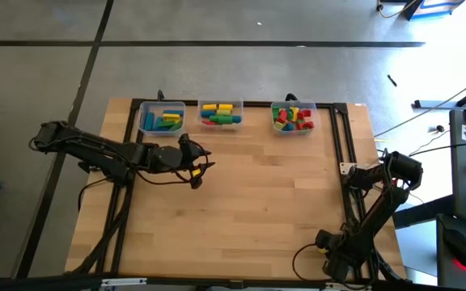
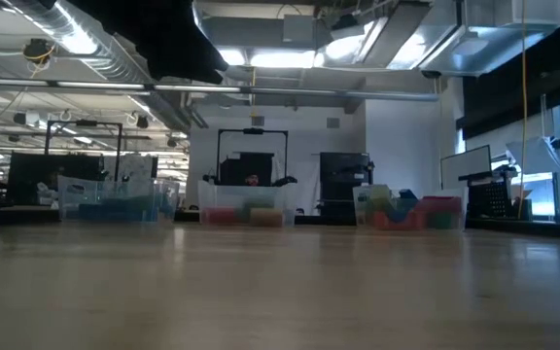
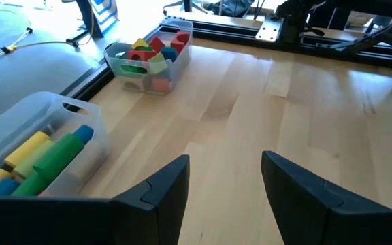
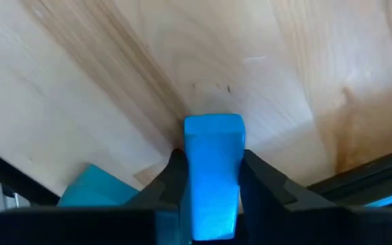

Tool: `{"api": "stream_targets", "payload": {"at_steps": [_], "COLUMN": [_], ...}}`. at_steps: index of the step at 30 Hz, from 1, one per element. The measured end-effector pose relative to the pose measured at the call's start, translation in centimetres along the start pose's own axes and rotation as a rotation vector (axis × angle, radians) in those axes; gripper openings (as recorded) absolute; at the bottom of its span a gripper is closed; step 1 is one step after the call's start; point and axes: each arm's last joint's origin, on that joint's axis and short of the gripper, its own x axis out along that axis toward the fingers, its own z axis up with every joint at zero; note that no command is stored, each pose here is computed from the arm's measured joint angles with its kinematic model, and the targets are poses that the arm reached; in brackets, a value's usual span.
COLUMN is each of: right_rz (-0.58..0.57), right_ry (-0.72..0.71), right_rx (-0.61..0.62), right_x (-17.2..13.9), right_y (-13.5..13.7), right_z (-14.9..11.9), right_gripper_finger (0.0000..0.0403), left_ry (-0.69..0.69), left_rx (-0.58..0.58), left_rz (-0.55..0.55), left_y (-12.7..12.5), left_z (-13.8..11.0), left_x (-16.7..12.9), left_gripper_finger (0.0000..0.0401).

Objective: Sort blocks by size
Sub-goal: Put the light blue rectangular block into the left transparent bin

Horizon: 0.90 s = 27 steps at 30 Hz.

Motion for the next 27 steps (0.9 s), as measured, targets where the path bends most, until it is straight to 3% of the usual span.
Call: {"api": "stream_targets", "payload": {"at_steps": [11,23,27], "right_rz": [0.036,0.094,0.098], "right_ry": [-0.067,-0.324,-0.408], "right_rx": [-0.016,-0.098,-0.136], "right_x": [-1.2,-4.3,-4.9], "right_y": [0.7,2.2,2.4], "right_z": [1.4,5.0,6.1], "right_gripper_finger": [0.0102,0.0086,0.0053], "left_ry": [-0.002,-0.002,-0.003], "left_rx": [-0.001,-0.003,-0.004], "left_rz": [-0.001,-0.002,-0.002], "left_y": [0.0,0.0,0.0], "left_z": [0.0,0.0,0.0], "left_x": [0.0,0.0,0.0], "left_gripper_finger": [0.018,0.018,0.018]}}
